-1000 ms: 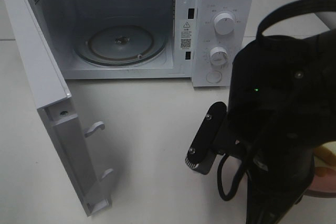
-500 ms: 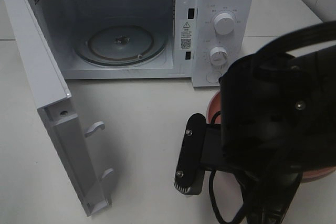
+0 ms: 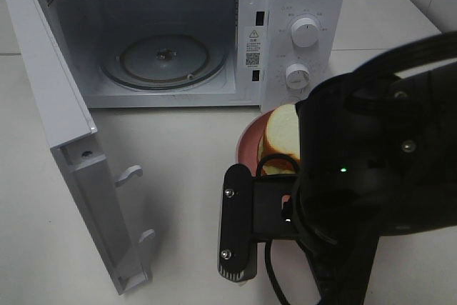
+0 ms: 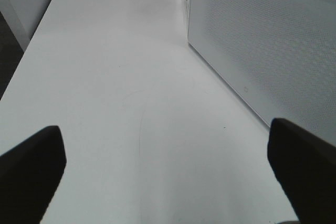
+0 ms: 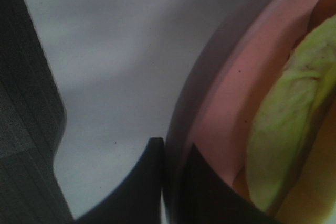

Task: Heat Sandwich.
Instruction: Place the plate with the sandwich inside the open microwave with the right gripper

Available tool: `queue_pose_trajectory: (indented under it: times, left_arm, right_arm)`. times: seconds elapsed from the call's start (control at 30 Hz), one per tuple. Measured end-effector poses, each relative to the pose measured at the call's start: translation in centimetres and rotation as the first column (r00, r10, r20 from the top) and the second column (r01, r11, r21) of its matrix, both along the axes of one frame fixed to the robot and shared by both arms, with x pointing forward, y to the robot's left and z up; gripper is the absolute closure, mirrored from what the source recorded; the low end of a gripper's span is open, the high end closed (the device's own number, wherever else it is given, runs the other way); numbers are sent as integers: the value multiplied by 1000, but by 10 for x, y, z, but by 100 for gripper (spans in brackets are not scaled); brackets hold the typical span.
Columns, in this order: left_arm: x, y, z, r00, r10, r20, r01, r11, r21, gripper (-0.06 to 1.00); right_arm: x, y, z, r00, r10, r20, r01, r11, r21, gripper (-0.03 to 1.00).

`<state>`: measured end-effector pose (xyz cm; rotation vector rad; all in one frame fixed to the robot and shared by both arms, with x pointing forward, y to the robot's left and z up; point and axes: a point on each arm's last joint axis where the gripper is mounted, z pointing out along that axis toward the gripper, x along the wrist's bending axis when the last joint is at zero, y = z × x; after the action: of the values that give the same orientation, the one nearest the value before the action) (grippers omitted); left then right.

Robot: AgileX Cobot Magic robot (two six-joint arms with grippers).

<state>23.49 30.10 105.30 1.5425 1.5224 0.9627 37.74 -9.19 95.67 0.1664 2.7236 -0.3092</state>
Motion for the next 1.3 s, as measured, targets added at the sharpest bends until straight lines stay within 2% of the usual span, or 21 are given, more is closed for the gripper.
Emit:
queue_pose_trajectory:
  times: [0.5,0.8,1.13,1.3]
  left_arm:
    - [0,0,0,1000,0,0,0,1000,0,-5]
    - [0,0,0,1000,1,0,-1,1000,0,-5]
    - [0,0,0,1000,1,0,-1,1000,0,-5]
    - [0,0,0,1000,1,0,-1,1000,0,-5]
  right_arm:
    - [4,7,0,992,129,12,-129,991,41,91]
    - [26,-1,-1,972,233,-6,-232,972,37,91]
    - [41,-2,-2,918,397,2,-396,917,54,91]
    - [49,-3,-2,875,484,1,-482,872,81,91]
